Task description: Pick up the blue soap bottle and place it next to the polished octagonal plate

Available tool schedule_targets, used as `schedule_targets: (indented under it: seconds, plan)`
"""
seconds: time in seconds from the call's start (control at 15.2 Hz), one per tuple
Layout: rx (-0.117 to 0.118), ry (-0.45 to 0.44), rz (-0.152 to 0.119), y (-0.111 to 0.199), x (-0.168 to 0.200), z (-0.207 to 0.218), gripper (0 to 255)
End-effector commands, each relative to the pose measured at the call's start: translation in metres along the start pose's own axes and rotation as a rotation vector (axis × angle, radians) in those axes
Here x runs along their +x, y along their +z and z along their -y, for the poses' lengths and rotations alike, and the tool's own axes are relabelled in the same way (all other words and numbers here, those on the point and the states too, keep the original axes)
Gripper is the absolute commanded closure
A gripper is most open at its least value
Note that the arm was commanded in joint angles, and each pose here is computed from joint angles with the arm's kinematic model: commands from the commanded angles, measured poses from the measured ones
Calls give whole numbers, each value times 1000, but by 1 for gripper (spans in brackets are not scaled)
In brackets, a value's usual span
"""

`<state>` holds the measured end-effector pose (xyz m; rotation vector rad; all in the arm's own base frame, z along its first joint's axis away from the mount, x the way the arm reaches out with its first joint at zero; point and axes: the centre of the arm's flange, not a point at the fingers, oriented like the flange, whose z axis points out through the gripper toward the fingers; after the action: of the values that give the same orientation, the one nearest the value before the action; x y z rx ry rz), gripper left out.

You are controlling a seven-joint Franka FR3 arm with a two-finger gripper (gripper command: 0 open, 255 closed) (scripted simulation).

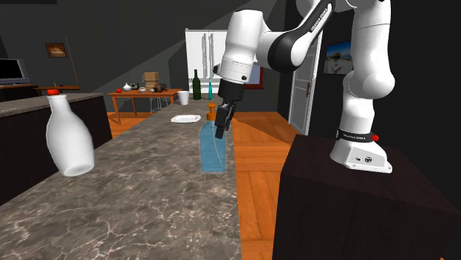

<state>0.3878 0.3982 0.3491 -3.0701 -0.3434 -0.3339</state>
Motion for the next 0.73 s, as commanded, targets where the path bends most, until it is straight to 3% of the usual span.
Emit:
schedule_targets:
  seconds: [0.0,0.66]
  plan:
    - [-1,1,1,0,0,-1,255]
    - [-1,1,1,-46,10,0,255]
